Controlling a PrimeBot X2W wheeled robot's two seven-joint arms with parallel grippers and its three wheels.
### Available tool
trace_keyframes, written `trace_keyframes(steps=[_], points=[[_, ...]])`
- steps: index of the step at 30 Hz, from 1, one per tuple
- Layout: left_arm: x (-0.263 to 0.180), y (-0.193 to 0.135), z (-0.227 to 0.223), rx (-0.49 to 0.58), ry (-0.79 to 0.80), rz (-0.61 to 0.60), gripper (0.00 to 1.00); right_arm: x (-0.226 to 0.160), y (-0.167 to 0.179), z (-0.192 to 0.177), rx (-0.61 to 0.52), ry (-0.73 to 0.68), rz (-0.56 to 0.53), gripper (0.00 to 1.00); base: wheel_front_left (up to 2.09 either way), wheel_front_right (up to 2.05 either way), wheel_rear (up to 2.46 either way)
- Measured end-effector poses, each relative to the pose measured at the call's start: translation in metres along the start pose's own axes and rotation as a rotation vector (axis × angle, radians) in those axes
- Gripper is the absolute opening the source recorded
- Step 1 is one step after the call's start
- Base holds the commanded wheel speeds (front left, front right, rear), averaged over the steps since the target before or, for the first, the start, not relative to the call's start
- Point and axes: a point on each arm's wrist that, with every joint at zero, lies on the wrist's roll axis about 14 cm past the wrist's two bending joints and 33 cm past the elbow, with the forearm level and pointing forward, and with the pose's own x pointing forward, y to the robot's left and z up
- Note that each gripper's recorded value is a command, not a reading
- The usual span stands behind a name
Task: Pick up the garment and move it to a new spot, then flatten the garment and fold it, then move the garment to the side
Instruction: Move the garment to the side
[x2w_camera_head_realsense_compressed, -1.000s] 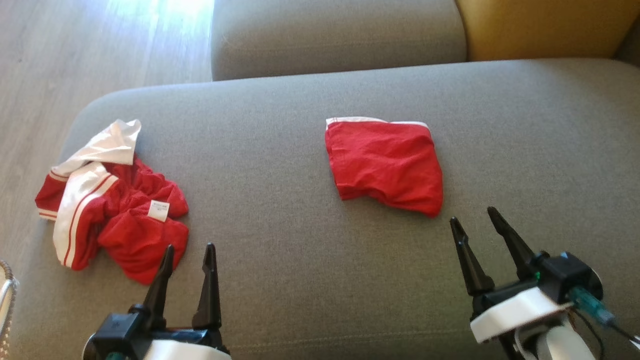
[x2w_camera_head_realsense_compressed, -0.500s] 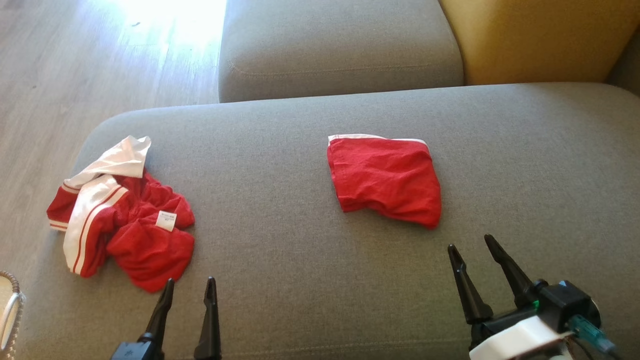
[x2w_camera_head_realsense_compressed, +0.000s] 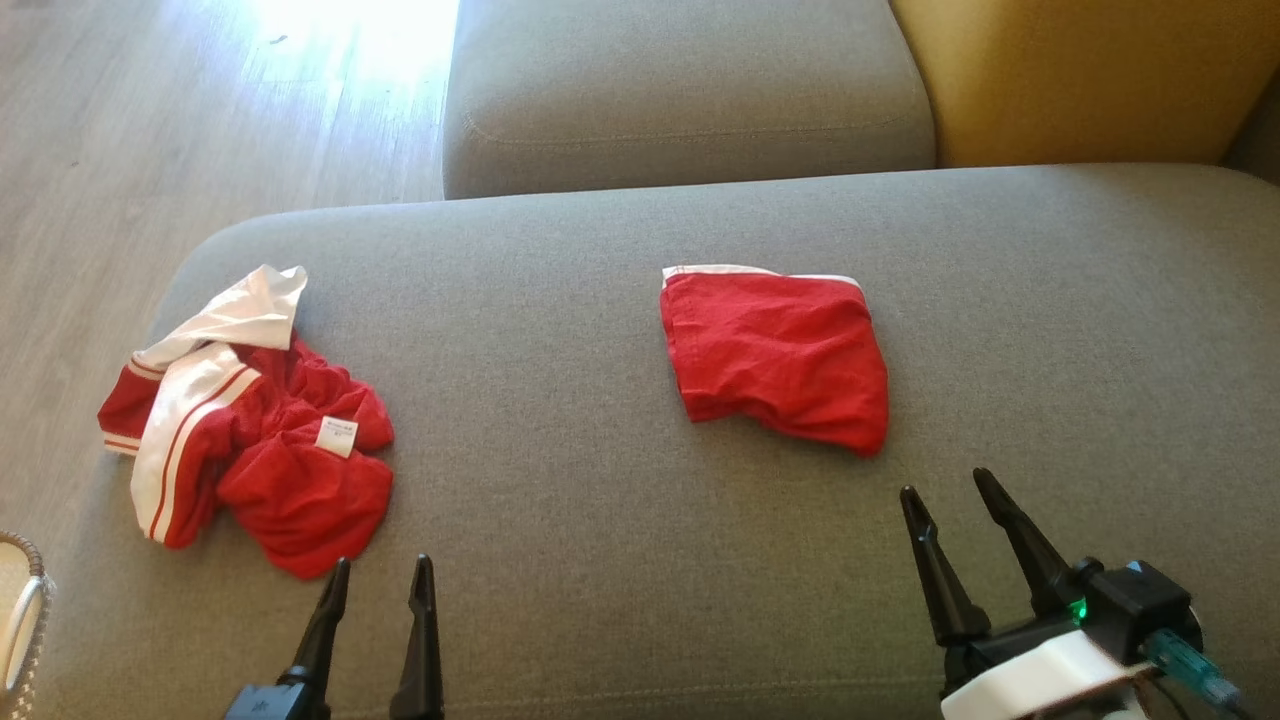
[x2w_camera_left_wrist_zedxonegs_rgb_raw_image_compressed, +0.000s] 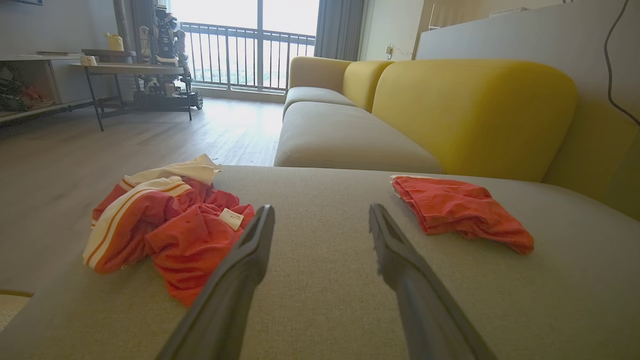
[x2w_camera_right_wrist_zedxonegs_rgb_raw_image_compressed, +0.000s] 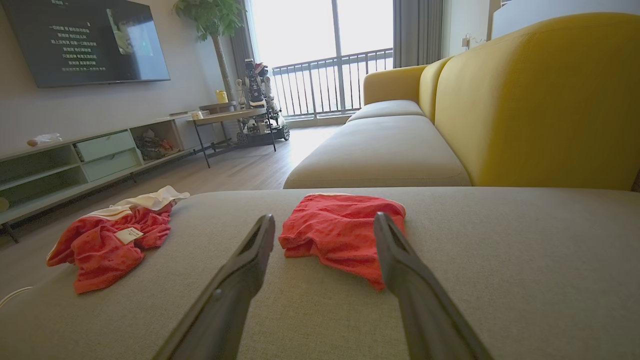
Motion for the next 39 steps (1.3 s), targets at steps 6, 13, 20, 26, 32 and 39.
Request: trace_keyframes(steps=[6,13,20,26,32,39], points=[[0.001,-0.002,-0.002,-0.002,0.008,-0.005,1.0,0.001,0.0,-0.002,0.008,0.005,-0.001,1.0,0.0,0.0,0.0],[0.001,-0.002,-0.006,-0.003,0.02,-0.004,1.0,0.003,0.001,-0.006,0.018,0.017,0.003,1.0,0.0,0.0,0.0],[0.007,-0.006,-0.007,-0.011,0.025,-0.015,1.0,0.016,-0.011,-0.044,0.118,0.13,-0.049,1.0,0.0,0.0,0.0],[0.018,-0.011,-0.013,-0.023,0.047,-0.037,1.0,0.07,-0.032,-0.064,0.251,0.179,-0.133,1.0,0.0,0.0,0.0],[0.049,-0.013,-0.015,-0.021,0.046,-0.056,1.0,0.143,-0.058,-0.073,0.311,0.281,-0.161,1.0,0.0,0.0,0.0],[0.061,-0.01,-0.033,-0.019,0.099,-0.048,1.0,0.157,-0.064,-0.135,0.381,0.57,-0.191,1.0,0.0,0.0,0.0]])
